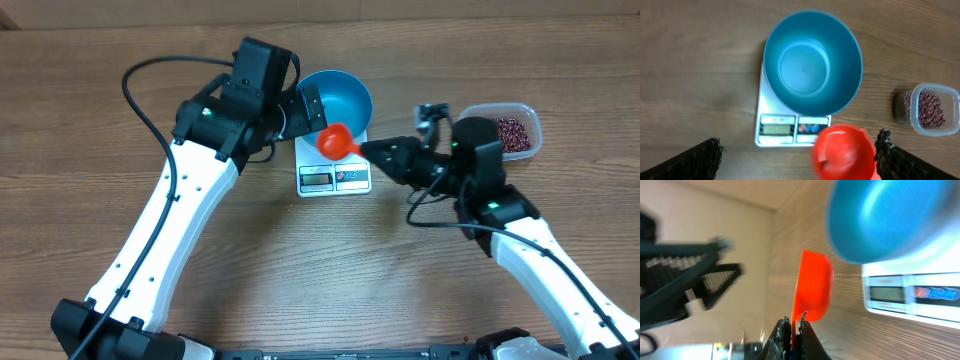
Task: Scoop item into bowl and weigh 150g on scale
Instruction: 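Reach the right gripper to the scoop handle and grasp it, then release the scoop from the left gripper, pull right gripper back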
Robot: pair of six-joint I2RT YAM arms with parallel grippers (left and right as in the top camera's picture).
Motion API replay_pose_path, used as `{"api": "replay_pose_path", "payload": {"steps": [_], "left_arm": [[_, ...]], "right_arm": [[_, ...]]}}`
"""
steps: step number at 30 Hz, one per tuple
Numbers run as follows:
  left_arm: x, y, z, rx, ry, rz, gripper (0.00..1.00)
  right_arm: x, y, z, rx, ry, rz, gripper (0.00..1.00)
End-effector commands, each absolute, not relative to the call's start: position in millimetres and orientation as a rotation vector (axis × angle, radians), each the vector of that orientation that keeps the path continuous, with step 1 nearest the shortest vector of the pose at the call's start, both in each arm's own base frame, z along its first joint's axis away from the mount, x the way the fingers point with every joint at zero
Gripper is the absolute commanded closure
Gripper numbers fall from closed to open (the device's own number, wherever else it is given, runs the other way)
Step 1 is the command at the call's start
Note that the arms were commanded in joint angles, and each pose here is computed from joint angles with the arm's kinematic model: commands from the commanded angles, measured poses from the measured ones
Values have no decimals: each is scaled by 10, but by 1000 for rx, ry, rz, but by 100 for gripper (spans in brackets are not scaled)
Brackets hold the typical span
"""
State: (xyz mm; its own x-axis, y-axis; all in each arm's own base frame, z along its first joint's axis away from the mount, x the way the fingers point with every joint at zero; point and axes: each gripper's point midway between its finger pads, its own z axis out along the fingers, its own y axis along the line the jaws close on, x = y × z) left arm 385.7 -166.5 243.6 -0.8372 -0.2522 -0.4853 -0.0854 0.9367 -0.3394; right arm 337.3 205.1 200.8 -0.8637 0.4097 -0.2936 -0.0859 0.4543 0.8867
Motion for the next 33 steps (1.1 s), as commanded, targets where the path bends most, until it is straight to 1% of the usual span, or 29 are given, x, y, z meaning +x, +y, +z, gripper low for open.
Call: {"api": "replay_pose_path", "payload": {"steps": [1,5,13,14,15,17,25,29,33], "left_arm": [[3921,-1626,2608,-64,2498,-351,0],[3820,-1681,2554,-42,2544,-381,0],[3765,-1742,2536,9,2559,-390,0],[3766,-1745,2535,9,2559,-390,0],[3765,-1747,2535,10,2559,-391,0],[3764,-1748,2535,5,2560,-393,0],[3701,-1872,2544,39,2577,-491,0],[3652,-1958,2553,65,2587,-552,0],[3643,-2004,2562,80,2581,-558,0]], "right_arm": [[3436,1790,2234,294,2169,1346,96],[3320,1472,2175,365,2243,1236,96],[2845,1031,2075,470,2460,908,96],[2784,965,2059,498,2491,851,96],[2666,824,2018,527,2553,722,96],[2603,754,2006,528,2583,656,96],[2564,746,2013,445,2605,626,96],[2550,686,1981,400,2618,562,96],[2542,632,1956,411,2624,517,96]]}}
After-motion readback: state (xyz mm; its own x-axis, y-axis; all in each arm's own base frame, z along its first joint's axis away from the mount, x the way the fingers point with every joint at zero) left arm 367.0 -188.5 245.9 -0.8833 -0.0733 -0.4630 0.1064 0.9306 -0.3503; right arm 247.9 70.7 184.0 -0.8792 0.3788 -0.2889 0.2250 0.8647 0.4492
